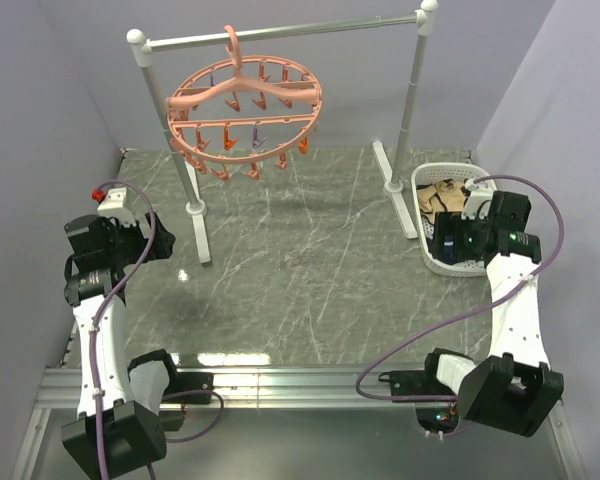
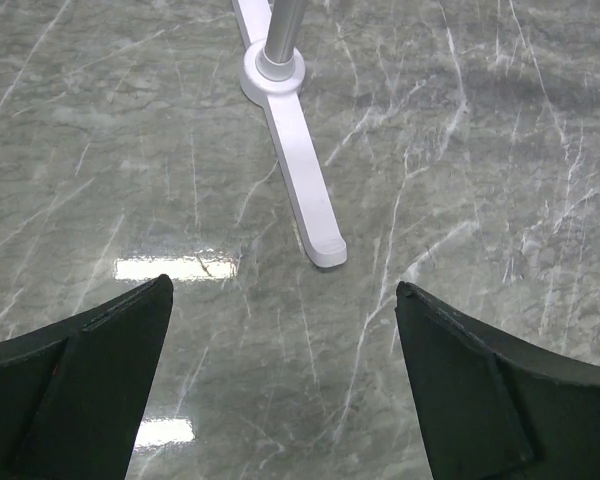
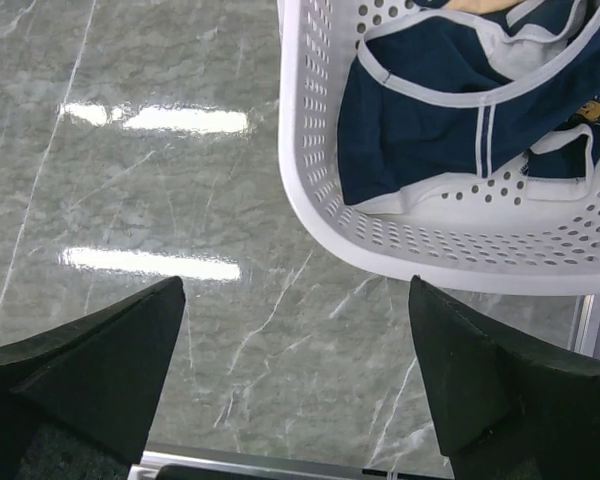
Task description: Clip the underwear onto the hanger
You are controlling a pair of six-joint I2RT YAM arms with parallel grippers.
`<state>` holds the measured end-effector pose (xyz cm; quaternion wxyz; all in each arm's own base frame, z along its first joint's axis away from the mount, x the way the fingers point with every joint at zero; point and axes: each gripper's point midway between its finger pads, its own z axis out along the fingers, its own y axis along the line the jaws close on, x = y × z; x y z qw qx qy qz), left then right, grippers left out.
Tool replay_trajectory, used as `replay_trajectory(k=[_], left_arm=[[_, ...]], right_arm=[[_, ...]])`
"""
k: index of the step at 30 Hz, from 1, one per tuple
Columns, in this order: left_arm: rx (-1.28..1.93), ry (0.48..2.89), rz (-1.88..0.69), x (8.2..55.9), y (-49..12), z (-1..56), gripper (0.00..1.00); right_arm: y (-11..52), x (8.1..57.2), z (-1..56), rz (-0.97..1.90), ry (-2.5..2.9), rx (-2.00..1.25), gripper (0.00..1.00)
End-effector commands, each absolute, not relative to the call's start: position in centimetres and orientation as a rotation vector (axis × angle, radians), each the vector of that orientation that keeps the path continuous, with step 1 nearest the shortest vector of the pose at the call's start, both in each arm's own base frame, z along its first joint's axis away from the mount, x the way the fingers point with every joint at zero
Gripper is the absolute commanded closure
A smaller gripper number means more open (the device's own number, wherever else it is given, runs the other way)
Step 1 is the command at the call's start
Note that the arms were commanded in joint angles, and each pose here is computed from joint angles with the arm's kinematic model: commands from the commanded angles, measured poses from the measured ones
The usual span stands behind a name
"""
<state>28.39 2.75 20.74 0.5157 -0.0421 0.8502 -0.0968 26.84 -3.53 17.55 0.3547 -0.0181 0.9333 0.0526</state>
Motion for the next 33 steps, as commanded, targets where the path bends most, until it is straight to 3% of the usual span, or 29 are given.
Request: replay_trajectory(k=[1, 14, 20, 25, 33], left_arm=[[-0.044, 1.985, -0.23, 29.3, 2.7, 23.0, 0.01], [0.137, 1.928, -0.426, 29.9, -0.5, 24.8, 0.01], [0.158, 1.921, -0.497, 30.0, -1.4, 24.9, 0.01], [0.153, 1.948, -0.494, 30.1, -1.1, 24.2, 0.01], [0.139, 1.971, -0.514, 30.2, -1.2, 23.0, 0.01]], right_arm=[[-3.8, 27.9, 19.2, 0.127, 2.409, -0.033, 0.0], [-8.8, 34.7, 22.1, 0.156, 2.544, 0.08, 0.02], [-9.2, 41.5, 21.8, 0.163, 2.493, 0.124, 0.11], [-9.9, 45.9, 18.4, 0.091, 2.525, 0.14, 0.28], [-10.9, 49.4, 13.7, 0.042, 2.549, 0.163, 0.33]])
